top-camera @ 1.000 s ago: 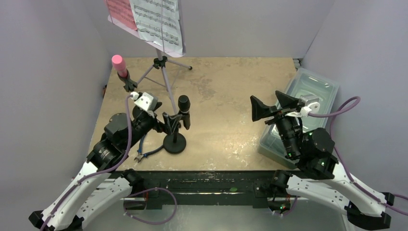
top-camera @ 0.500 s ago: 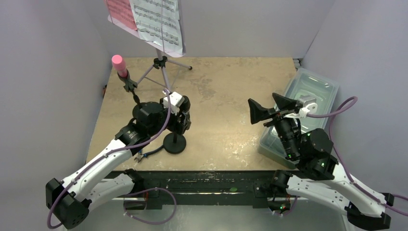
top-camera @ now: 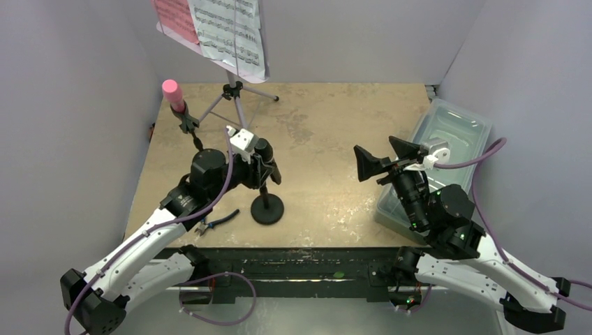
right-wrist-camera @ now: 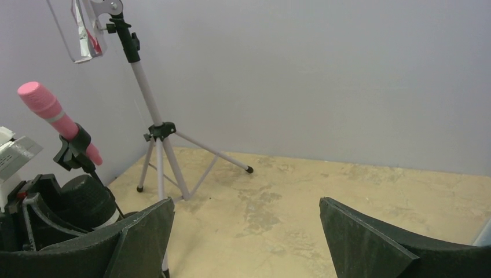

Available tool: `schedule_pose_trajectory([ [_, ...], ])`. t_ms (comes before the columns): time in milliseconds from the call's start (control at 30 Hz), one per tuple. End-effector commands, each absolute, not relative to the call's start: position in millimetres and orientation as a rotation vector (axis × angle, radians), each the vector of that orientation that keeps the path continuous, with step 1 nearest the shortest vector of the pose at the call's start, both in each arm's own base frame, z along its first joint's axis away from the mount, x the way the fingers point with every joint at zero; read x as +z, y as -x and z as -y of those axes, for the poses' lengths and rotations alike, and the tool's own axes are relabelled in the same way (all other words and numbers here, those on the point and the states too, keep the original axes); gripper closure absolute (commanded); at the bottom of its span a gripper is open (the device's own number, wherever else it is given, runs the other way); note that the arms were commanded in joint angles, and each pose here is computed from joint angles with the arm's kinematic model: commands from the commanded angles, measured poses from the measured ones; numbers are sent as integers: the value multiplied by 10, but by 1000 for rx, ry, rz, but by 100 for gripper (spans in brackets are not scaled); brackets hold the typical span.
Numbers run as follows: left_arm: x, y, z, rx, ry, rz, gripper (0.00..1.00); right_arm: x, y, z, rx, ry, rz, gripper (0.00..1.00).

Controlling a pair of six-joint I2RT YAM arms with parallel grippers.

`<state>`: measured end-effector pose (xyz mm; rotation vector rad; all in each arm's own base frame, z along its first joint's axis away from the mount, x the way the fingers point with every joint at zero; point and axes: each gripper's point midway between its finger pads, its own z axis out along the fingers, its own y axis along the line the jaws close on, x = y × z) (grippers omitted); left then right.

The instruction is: Set up the instrument practice props

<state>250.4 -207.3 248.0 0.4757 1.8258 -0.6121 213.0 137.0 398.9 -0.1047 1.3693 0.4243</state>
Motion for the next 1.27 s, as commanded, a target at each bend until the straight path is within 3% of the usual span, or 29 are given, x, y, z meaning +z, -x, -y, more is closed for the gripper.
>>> schedule_pose_trajectory([
  [0, 2853, -2518, 2267, -763, -431, -1697, 67, 4002, -2134, -1385, 436, 96, -1358, 1],
  [133, 2885, -2486, 2316, -809, -427, -1688, 67, 4004, -2138, -1390, 436, 97, -1357, 1],
  [200, 2846, -2473, 2319, -810, -437, -1694, 62, 4000, -2142, -1404, 438, 99, -1359, 1],
  [233, 2816, -2477, 2302, -797, -437, -1703, 57, 3999, -2144, -1409, 437, 101, -1359, 1],
  [333, 2767, -2473, 2222, -752, -431, -1732, 28, 4008, -2147, -1392, 429, 97, -1365, 1],
  [467, 3002, -2409, 2058, -700, -412, -1691, 14, 4080, -2144, -1248, 391, 52, -1371, 1],
  [967, 4955, -1837, 1046, -502, -228, -1238, 6, 4684, -1942, -455, 349, -224, -1285, 1],
  [1233, 5314, -1594, 655, -438, -135, -1112, 4, 4839, -1737, -244, 463, -260, -1216, 1],
])
